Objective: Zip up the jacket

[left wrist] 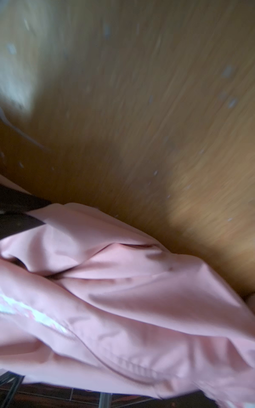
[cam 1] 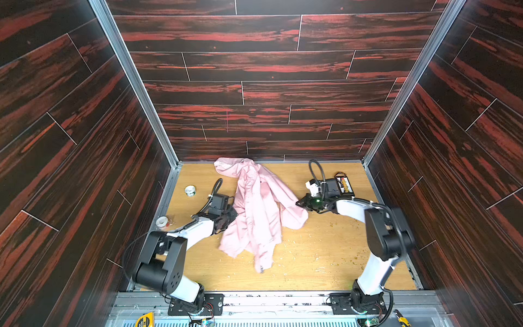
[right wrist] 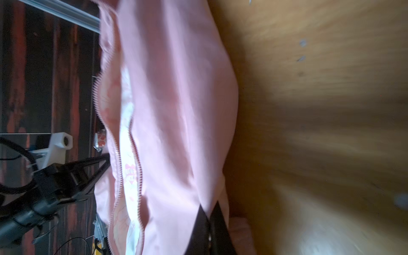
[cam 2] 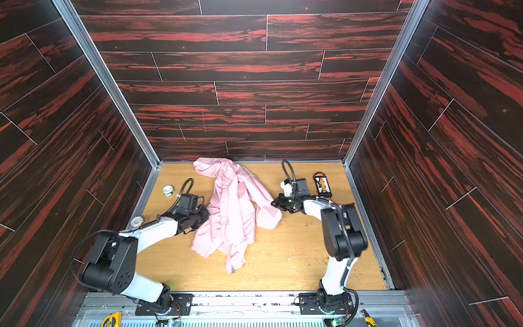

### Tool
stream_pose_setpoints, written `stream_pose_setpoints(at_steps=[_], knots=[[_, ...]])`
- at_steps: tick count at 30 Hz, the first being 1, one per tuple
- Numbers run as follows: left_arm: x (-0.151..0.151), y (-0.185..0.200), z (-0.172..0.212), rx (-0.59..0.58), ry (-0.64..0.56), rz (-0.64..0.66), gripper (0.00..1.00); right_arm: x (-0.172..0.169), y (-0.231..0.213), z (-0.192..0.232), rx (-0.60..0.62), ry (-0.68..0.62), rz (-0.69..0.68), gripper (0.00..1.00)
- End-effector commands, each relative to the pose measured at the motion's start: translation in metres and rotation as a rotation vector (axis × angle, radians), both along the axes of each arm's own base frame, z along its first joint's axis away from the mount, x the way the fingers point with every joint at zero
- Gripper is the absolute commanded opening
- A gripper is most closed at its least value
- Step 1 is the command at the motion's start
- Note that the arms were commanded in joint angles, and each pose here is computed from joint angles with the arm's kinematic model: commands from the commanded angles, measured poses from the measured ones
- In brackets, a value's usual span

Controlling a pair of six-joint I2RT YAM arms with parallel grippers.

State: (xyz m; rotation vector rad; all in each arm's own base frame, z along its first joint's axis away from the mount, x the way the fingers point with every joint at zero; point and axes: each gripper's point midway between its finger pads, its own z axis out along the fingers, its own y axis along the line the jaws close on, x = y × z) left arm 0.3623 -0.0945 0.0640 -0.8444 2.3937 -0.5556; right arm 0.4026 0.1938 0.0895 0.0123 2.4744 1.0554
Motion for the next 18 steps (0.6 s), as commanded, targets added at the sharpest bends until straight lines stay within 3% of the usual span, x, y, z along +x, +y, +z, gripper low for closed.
stream_pose_setpoints(at_steps=[1,9,16,18], knots=[[-0.011,0.027,0.009,0.083,0.020,0.061,0.00,-0.002,-0.027,0.030,-0.018,-0.068,-0.064,0.00],[-0.015,0.037,0.011,0.094,0.043,0.066,0.00,-0.006,-0.080,0.047,-0.046,-0.086,-0.203,0.00],[-0.009,0.013,0.014,0.001,0.027,-0.024,0.00,0.019,-0.101,0.067,-0.051,-0.095,-0.234,0.00],[-0.007,0.008,0.012,-0.021,0.027,-0.043,0.00,0.027,-0.100,0.066,-0.047,-0.073,-0.236,0.28]])
